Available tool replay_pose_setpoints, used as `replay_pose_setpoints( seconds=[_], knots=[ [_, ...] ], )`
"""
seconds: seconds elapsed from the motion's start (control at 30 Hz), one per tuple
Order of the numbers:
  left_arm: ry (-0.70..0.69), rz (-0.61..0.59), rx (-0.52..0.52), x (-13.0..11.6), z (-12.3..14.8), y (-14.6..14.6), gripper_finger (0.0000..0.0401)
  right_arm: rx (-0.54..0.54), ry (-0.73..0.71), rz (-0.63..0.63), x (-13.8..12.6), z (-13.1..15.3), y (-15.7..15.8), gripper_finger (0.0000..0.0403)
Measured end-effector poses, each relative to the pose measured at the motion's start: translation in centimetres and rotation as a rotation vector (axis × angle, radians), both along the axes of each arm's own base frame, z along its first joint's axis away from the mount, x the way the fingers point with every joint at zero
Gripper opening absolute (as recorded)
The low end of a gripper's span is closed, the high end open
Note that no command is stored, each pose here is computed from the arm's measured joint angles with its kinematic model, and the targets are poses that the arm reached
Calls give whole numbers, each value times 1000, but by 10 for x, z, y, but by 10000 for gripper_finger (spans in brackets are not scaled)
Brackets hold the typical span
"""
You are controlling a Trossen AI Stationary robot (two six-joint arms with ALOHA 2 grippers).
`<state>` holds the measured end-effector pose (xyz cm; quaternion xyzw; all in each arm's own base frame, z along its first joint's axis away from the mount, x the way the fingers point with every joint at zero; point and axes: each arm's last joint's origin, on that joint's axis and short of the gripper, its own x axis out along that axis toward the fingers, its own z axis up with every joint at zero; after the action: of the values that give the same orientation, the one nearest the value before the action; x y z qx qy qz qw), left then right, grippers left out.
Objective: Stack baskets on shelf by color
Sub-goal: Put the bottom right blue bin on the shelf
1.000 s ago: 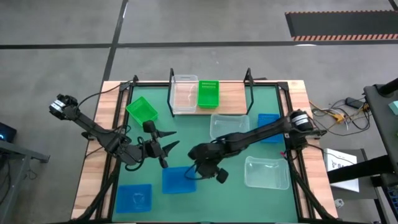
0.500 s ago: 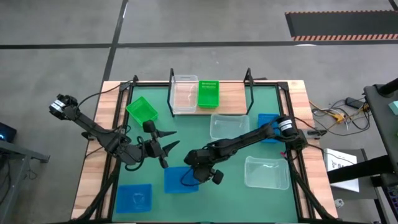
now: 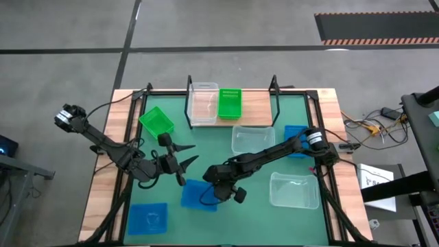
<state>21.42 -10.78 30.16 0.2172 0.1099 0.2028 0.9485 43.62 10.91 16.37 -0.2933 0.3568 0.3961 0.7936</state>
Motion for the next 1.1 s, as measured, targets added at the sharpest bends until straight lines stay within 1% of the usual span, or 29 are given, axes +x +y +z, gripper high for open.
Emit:
replay_pose_setpoints(
  seconds=[0.17, 0.4, 0.53, 0.67, 0.77, 0.87, 1.0, 1.1],
  knots=[
    [-6, 1, -13, 0, 0, 0, 161, -4, -15, 10, 1, 0, 0, 18],
    [-7, 1, -14, 0, 0, 0, 161, -4, -29, 7, 3, 4, 0, 10],
    [-8, -2, -16, 0, 0, -1, 161, 0, -45, 4, 0, 21, 0, 9],
    [-21, -16, -24, -1, 5, -4, 161, 10, -62, -25, -14, 56, -6, 9],
    [-23, -29, -25, -3, 6, -7, 161, -13, -67, -96, -29, 86, -18, 9],
    [-27, -36, -28, -4, 7, -8, 161, -48, -73, -211, -45, 114, -38, 9],
    [-27, -35, -28, -4, 6, -8, 161, -33, -108, -379, -68, 149, -73, 9],
    [-27, -35, -28, -4, 6, -8, 161, -25, -132, -516, -86, 165, -104, 9]
  ],
)
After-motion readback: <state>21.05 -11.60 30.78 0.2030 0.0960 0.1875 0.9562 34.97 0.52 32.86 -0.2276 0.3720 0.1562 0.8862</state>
